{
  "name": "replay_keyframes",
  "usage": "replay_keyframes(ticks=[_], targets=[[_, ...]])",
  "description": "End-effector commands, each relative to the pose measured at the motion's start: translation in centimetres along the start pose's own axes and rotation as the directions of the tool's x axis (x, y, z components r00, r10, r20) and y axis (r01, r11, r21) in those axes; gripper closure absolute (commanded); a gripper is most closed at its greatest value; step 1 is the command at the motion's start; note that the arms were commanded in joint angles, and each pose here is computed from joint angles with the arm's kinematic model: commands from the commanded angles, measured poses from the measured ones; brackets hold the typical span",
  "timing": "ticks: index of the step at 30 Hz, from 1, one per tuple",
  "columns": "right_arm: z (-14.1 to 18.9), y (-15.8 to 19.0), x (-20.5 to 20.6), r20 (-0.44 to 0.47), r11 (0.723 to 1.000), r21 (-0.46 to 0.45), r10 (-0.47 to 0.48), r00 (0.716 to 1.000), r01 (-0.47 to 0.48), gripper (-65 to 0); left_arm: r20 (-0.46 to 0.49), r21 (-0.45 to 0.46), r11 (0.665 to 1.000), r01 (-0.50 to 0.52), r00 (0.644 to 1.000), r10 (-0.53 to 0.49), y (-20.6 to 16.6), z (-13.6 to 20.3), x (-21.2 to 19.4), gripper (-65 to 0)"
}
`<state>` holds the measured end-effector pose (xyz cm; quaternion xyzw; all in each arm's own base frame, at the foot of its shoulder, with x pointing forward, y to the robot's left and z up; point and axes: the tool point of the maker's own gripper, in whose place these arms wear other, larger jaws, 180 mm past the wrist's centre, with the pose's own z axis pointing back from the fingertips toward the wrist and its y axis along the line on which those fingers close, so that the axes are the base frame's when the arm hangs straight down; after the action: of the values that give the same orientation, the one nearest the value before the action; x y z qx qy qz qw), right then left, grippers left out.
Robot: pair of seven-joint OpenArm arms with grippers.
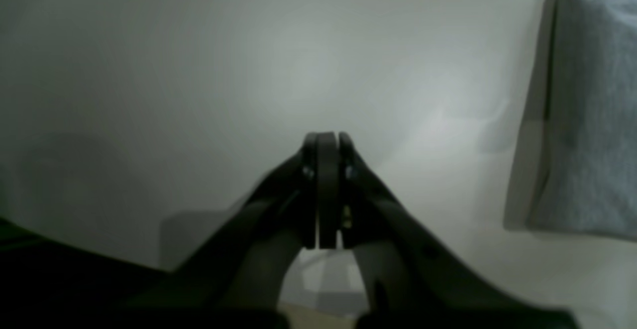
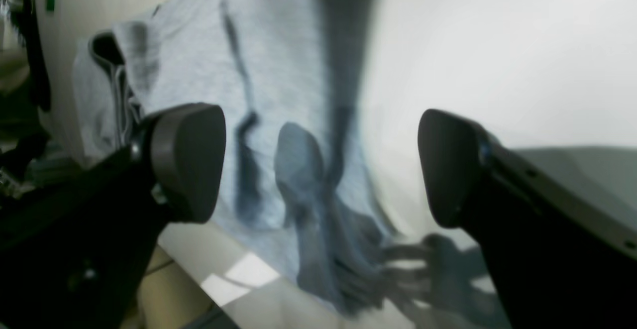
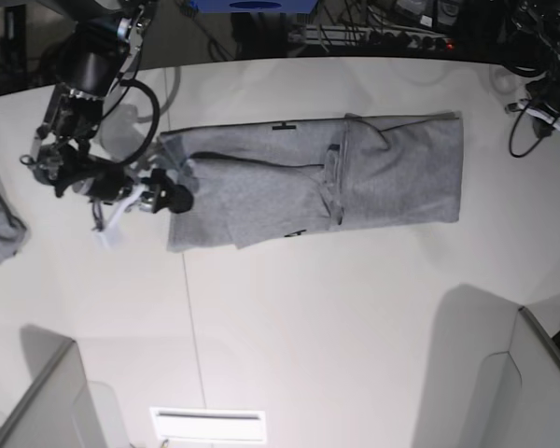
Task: Fold the T-shirt properly
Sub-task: 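Release the left gripper and grasp the other strip end with the right gripper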
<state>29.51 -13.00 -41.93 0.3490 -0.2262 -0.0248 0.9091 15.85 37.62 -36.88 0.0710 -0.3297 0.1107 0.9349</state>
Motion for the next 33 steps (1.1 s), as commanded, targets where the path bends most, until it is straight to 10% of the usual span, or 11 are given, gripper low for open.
replay_keyframes(ticks=[1, 16, 25, 33], targets=[[-0.1, -0.1, -0.7, -0.026, 1.0, -0.018, 0.018, 0.999, -0.018, -55.7, 0.026, -0.005, 1.0, 0.018, 1.0, -0.018, -0.1, 0.0, 0.9, 0.0], [-4.0, 3.0, -6.1, -0.202, 0.997, 0.015, 0.074, 0.977, -0.072, -46.1, 0.006, -0.029, 1.0, -0.002, 1.0, 0.002, -0.6, -0.9, 0.3, 0.0], [-5.2, 3.3, -5.7, -0.159, 1.0, 0.01, 0.008, 0.987, -0.007, -44.3, -0.016, -0.043, 0.998, -0.036, 0.999, 0.035, -0.6, -1.9, -0.4, 0.0], [-5.3, 3.4, -4.5, -0.143, 1.0, 0.011, 0.017, 0.99, -0.015, -9.2, -0.034, -0.039, 0.997, 0.06, 0.998, -0.062, -1.5, -3.9, -0.6, 0.0]])
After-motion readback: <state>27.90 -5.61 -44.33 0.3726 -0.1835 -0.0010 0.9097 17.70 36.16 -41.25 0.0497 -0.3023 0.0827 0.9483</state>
